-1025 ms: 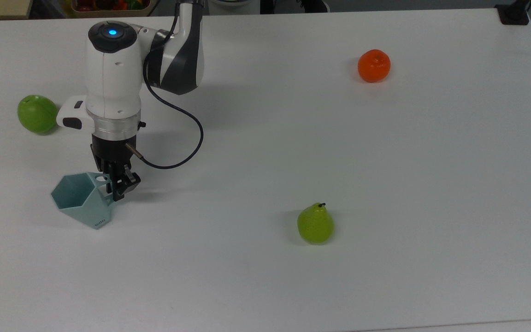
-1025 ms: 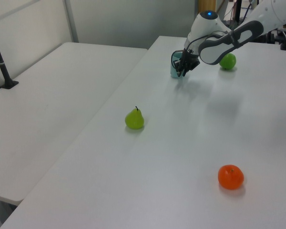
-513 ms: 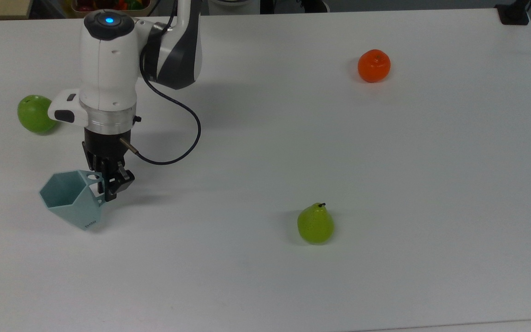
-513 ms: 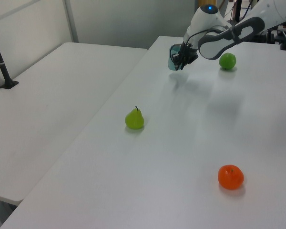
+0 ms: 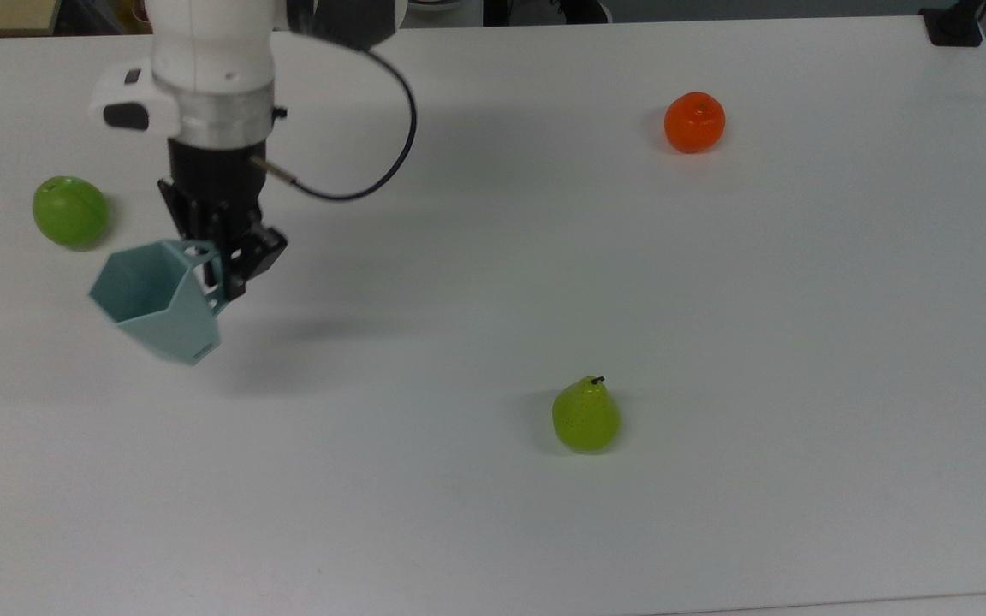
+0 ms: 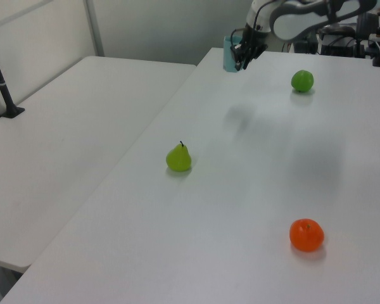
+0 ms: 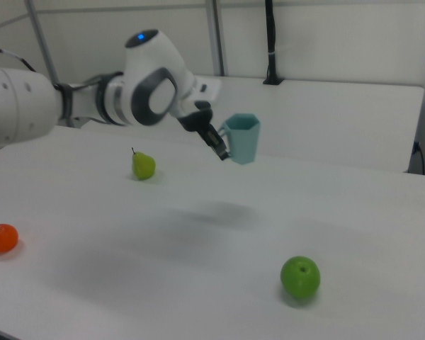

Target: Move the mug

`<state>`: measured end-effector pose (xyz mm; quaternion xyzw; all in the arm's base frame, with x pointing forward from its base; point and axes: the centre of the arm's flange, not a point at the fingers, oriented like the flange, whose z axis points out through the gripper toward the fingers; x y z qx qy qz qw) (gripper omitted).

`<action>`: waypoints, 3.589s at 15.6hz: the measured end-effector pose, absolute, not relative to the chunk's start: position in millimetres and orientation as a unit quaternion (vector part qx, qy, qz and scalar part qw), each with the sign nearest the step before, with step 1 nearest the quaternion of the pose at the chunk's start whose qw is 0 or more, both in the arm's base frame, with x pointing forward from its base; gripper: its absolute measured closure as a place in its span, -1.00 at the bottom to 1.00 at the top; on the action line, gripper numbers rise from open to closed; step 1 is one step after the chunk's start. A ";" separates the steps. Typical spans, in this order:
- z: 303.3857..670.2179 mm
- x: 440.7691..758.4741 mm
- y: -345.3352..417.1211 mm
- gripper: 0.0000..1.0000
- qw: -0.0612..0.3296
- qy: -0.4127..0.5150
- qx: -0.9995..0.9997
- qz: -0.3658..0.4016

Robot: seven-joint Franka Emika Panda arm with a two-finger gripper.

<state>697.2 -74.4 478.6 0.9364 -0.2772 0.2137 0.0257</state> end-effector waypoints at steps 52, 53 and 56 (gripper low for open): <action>473.5 519.5 5.2 -1.00 -0.012 0.103 0.993 -0.060; 499.2 522.4 10.6 -1.00 -0.016 0.096 0.994 -0.057; 566.6 527.1 21.3 -1.00 -0.022 0.065 0.997 -0.034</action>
